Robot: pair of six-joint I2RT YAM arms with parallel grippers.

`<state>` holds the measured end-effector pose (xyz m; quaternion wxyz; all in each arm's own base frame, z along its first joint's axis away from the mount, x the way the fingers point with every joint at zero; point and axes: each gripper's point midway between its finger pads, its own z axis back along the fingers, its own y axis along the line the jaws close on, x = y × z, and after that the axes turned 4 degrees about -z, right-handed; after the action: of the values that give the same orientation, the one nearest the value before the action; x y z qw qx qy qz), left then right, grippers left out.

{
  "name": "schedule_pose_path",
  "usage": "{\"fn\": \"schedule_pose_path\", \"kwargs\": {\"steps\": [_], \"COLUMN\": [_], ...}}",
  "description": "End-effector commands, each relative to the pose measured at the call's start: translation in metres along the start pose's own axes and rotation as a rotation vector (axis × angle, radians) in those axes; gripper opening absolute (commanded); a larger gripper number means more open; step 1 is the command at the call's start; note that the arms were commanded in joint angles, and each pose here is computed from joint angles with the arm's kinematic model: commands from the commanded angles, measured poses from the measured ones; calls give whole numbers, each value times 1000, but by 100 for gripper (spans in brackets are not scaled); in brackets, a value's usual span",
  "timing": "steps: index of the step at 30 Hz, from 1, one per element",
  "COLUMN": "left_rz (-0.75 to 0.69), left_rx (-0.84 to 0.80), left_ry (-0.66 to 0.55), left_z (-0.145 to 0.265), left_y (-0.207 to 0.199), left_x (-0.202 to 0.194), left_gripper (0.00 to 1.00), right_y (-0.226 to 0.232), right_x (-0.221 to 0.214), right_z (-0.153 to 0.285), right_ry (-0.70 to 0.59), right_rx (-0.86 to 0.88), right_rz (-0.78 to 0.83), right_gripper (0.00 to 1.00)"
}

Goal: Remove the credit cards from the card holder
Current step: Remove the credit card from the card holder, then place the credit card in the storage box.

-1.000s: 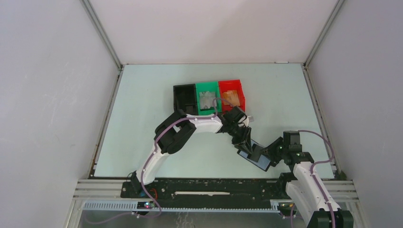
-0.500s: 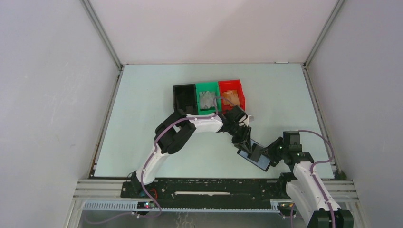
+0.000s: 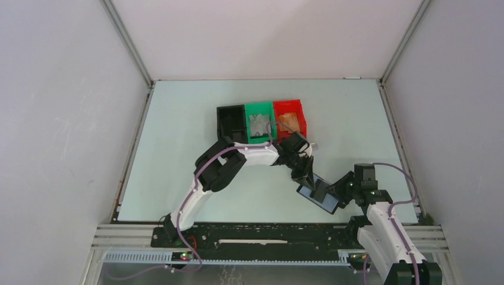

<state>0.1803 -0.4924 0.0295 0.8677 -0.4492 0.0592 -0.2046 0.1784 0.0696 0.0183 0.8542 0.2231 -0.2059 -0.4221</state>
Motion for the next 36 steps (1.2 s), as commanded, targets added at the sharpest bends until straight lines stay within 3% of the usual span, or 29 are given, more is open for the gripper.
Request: {"fn": "schedule_pose_path", "kwargs": {"steps": [1,10,18,24,30,36], "left_rz": [-10,1,-41,-155,-153,-90], "left_rx": [-6,34,57,208,361,813], "left_ry": [-39,-131,-160,-253,-382,-466], "left_z": [4,45,78,157,239,341], "left_y": [0,19,11,-2,12,59], "left_x": [7,20,24,36,49,49], "left_gripper": [0,0,0,0,0,0], "right_y": [-9,-15,-17,-15,-7,0], "right_x": [-1,-3,-4,-4,1,5], "right_z": [-1,-2,-2,-1,4,10], "right_ry": [1,-2,1,-2,-18,-31], "right_rx": [-35,-47,-50,-43,-22,-12], "right_rz": [8,3,4,10,26,39], "right_gripper": [29,29,29,29,30,31]}}
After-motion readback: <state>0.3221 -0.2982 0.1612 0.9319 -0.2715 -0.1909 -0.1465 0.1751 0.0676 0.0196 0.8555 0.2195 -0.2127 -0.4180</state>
